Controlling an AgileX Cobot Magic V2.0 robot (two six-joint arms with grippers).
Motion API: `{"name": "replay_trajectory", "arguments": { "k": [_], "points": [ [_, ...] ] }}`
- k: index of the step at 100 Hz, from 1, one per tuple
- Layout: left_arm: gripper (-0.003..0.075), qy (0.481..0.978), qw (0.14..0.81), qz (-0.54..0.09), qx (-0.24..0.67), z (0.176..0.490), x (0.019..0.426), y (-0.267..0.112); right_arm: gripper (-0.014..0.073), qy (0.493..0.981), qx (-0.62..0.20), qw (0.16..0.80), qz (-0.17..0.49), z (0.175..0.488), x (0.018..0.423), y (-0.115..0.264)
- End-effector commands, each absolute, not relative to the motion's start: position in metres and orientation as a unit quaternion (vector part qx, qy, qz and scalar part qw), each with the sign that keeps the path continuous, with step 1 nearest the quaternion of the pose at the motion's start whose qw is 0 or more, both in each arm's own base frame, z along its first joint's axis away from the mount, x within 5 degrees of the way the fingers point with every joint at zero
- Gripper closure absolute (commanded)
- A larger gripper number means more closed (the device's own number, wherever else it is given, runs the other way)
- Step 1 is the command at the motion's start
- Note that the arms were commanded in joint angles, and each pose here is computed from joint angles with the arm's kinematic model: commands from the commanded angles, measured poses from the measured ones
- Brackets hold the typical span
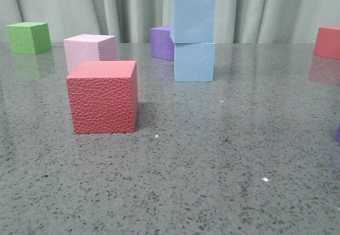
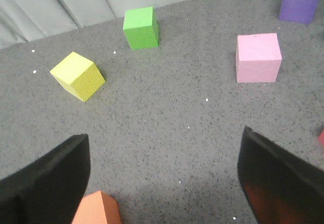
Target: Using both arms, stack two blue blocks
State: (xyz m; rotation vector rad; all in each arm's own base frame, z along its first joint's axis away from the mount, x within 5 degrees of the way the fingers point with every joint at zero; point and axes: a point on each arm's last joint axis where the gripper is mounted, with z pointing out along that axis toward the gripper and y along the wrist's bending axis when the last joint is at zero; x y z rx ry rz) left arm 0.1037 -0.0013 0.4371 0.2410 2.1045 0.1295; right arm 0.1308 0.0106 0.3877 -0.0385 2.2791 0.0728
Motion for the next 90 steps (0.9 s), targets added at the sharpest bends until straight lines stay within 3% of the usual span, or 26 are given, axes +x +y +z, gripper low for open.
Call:
{"name": "replay_trajectory", "arguments": {
  "k": [1, 25, 90],
  "points": [
    [0.0153, 0.841, 0.534, 0.045, 0.078, 0.439, 0.098, -0.001, -0.0015, 0.889, -0.018, 0.457, 0.028, 0.4, 0.132, 0.01],
    [0.0154, 0.841, 0.535, 0.04, 0.067, 0.42, 0.083, 0.0, -0.0015, 0.889, -0.018, 0.457, 0.028, 0.4, 0.132, 0.01],
    [0.0154, 0.836, 0.545, 0.037, 0.057, 0.413, 0.076, 0.0, -0.0015, 0.897, -0.018, 0.441, 0.027, 0.397, 0.13, 0.01]
  ]
}}
